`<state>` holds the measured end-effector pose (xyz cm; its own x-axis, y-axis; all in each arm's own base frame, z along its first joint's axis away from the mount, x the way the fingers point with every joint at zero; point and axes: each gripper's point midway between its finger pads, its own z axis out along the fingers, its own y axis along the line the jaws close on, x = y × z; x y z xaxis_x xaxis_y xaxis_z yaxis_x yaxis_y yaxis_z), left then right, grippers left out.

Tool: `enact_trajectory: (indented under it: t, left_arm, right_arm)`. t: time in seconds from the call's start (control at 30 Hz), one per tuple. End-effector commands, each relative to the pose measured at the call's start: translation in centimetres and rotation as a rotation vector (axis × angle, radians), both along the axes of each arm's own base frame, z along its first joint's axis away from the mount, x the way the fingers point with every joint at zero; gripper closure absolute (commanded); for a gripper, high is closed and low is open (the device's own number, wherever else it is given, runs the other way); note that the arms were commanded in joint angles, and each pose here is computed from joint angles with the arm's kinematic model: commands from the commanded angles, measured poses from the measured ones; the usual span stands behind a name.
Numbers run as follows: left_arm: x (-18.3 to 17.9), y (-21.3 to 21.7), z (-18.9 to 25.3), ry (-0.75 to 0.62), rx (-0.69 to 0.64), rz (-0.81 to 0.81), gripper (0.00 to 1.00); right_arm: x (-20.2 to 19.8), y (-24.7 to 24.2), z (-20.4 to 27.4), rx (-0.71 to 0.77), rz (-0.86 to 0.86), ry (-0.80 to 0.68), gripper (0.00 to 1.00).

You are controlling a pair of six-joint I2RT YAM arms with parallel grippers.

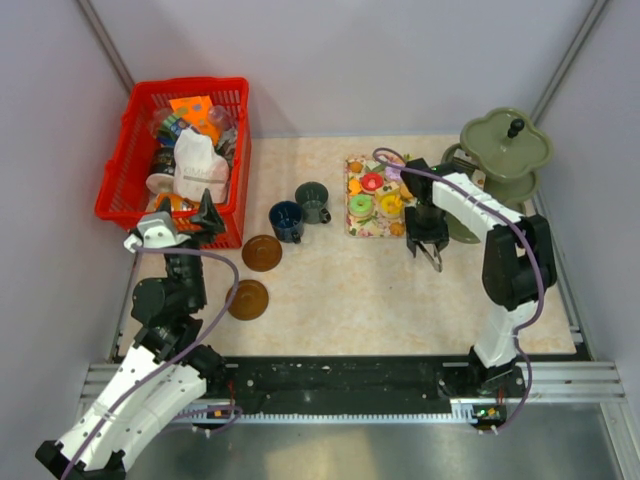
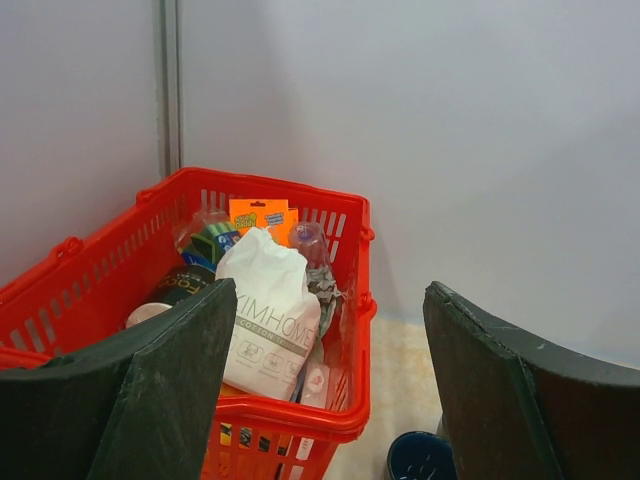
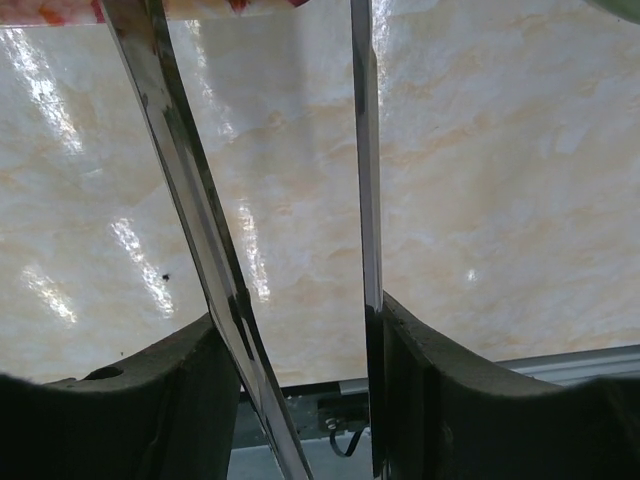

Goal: Serve the afternoon tea
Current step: Pick up the desert from the tray.

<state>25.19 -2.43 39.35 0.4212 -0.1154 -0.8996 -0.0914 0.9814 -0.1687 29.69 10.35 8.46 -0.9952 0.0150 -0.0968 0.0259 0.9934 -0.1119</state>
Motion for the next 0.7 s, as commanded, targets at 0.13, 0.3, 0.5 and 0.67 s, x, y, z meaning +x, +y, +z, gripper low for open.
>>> enact_trajectory:
  t: [0.13, 0.3, 0.5, 0.67]
  left_arm:
    - [-0.6, 0.4, 1.0, -0.048, -0.023, 0.006, 0.20]
    - [-0.6, 0.4, 1.1, -0.050, -0.023, 0.005, 0.20]
    - [-0.6, 0.4, 1.1, -0.049, -0.022, 0.003, 0.20]
    - [-0.7, 0.4, 1.1, -0.051, -0.023, 0.005, 0.20]
  right_arm:
    - [1.3, -0.2, 2.3, -0.027, 0.024, -0.070, 0.57]
    - [1.9, -0.4, 4.5, -0.028, 0.022, -0.125, 0.59]
    - [2.2, -0.1, 7.6, 0.006, 0.033, -0.186, 0.60]
    - [2.5, 0.5, 11.2, 0.056, 0.056, -0.256, 0.60]
